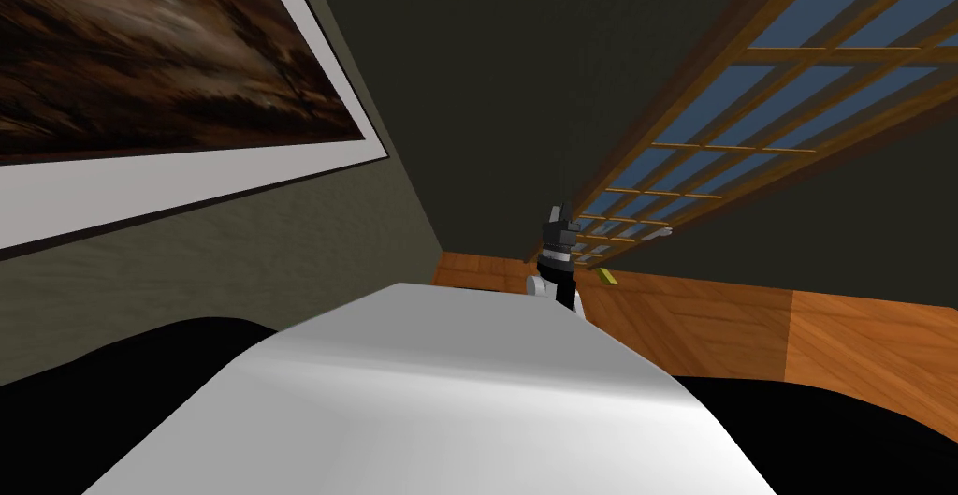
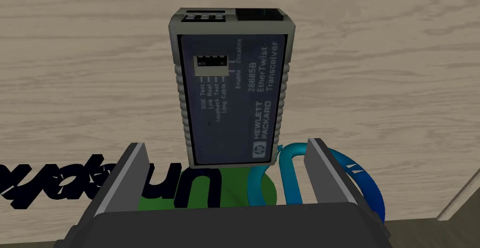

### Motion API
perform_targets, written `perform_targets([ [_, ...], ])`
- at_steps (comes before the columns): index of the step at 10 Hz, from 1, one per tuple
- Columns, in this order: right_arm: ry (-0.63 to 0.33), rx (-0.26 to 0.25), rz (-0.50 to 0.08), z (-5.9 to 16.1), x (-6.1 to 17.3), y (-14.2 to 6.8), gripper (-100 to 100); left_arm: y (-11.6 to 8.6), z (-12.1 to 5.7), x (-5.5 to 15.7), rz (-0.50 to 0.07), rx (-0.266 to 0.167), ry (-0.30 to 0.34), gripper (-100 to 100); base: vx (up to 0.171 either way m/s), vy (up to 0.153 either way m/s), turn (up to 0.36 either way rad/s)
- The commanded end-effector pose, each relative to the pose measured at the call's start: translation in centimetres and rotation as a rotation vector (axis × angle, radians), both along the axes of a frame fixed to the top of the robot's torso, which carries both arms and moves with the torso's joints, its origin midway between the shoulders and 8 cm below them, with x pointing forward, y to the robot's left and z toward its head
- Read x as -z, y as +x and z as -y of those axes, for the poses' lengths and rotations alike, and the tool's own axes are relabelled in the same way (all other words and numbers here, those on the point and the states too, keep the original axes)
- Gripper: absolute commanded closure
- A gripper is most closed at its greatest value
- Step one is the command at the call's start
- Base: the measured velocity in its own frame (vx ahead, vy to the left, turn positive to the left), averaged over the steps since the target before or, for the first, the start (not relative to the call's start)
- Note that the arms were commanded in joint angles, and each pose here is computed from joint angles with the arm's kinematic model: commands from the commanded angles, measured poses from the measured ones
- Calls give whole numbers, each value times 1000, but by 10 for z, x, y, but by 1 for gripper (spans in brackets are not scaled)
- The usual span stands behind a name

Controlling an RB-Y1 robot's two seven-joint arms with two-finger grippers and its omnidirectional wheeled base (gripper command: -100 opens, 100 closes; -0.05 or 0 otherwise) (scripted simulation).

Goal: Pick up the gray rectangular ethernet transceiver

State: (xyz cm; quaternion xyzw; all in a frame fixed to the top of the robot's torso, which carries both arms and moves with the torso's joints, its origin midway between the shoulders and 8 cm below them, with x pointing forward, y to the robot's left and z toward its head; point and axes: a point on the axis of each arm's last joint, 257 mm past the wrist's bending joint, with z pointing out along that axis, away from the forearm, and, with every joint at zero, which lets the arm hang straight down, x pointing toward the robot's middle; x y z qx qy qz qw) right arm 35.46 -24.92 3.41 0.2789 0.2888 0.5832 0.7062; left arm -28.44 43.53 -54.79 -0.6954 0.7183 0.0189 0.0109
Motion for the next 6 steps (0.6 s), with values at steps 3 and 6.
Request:
perform_targets([
  [3, 0, 0, 0, 0, 0, 0, 0, 4, 5, 6, 3, 1, -6, 0, -26, 43, 2],
  [6, 0, 0, 0, 0, 0, 0, 0, 17, 21, 28, 1, 7, -7, -100, -12, 11, -8],
])
